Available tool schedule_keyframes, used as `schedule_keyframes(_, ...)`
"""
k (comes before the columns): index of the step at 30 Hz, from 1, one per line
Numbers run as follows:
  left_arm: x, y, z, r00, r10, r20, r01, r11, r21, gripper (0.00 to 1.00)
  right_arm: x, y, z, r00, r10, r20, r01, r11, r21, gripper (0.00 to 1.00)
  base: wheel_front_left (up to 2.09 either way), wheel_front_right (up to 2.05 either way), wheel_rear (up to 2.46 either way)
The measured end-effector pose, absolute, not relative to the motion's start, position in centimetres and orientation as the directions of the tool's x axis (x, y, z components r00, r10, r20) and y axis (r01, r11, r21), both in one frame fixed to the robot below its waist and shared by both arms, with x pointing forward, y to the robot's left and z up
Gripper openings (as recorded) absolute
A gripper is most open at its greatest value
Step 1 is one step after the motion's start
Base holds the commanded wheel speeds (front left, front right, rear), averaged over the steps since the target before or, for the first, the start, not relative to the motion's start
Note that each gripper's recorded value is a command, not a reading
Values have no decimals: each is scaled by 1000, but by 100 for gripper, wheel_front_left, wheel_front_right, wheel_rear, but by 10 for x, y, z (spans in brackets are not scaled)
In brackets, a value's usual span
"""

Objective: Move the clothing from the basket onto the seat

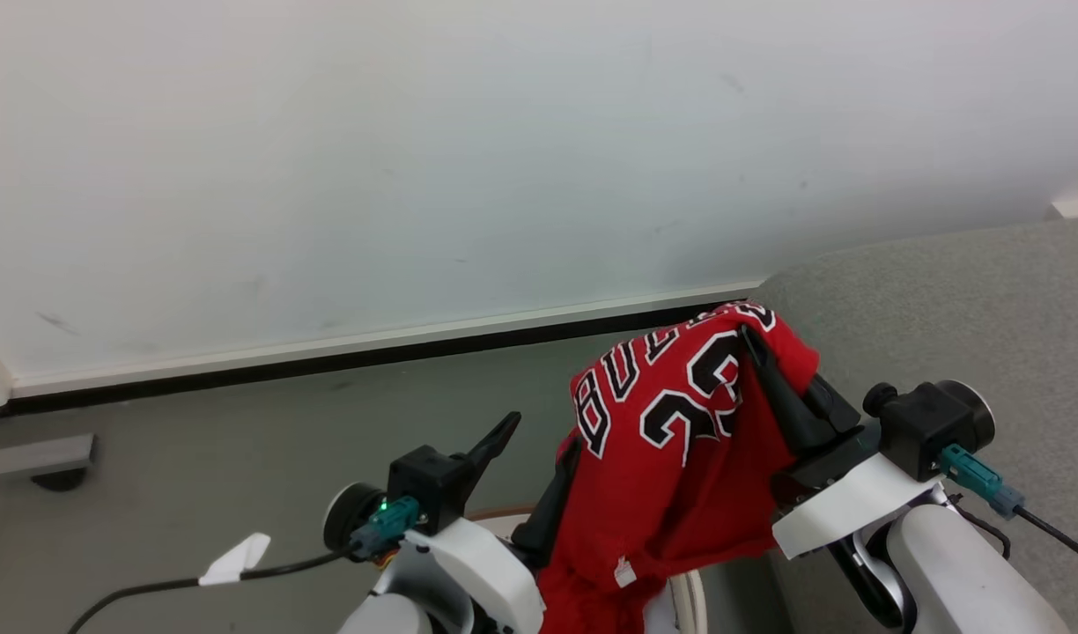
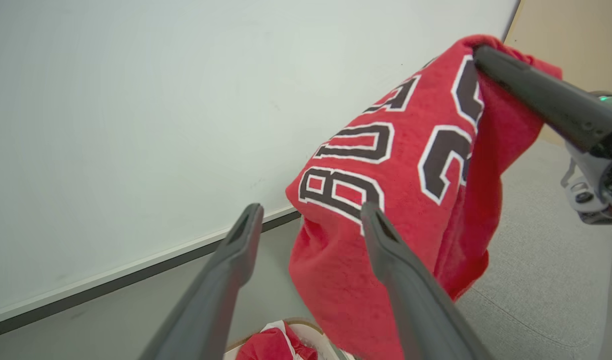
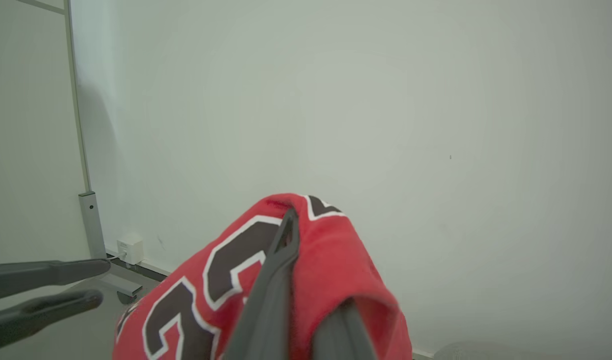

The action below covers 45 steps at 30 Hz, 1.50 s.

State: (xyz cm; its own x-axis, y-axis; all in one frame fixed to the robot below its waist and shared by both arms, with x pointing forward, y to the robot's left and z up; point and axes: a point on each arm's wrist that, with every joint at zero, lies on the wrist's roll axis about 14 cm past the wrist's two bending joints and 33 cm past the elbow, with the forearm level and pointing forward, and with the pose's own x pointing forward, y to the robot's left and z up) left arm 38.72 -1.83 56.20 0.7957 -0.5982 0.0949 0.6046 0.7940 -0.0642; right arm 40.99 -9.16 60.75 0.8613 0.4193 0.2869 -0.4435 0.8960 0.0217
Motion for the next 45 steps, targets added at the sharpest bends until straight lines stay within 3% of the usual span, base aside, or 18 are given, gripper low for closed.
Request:
schedule_keyframes(8,385,-50,562,739,-667,93,673,736,-71,100,405,-128,604,900,334,280,-355,934,25,0,0,0,0)
schedule_keyframes(19,374,-113,560,601,-794,93,799,594,-96,100,390,-194,598,950,170,261,-183,983,27,0,0,0,0)
schedule_keyframes(29,386,-147,548,506,-858,81,860,496,-122,100,404,-243,583,973,28,229,-41,998,52,0,0,0,0)
schedule_keyframes(37,421,-158,536,472,-876,97,878,459,-136,100,463,-290,596,960,-66,271,47,996,76,0,0,0,0)
schedule_keyframes(45,477,-146,491,533,-841,94,838,510,-196,100,546,-371,604,935,-201,292,202,979,27,0,0,0,0)
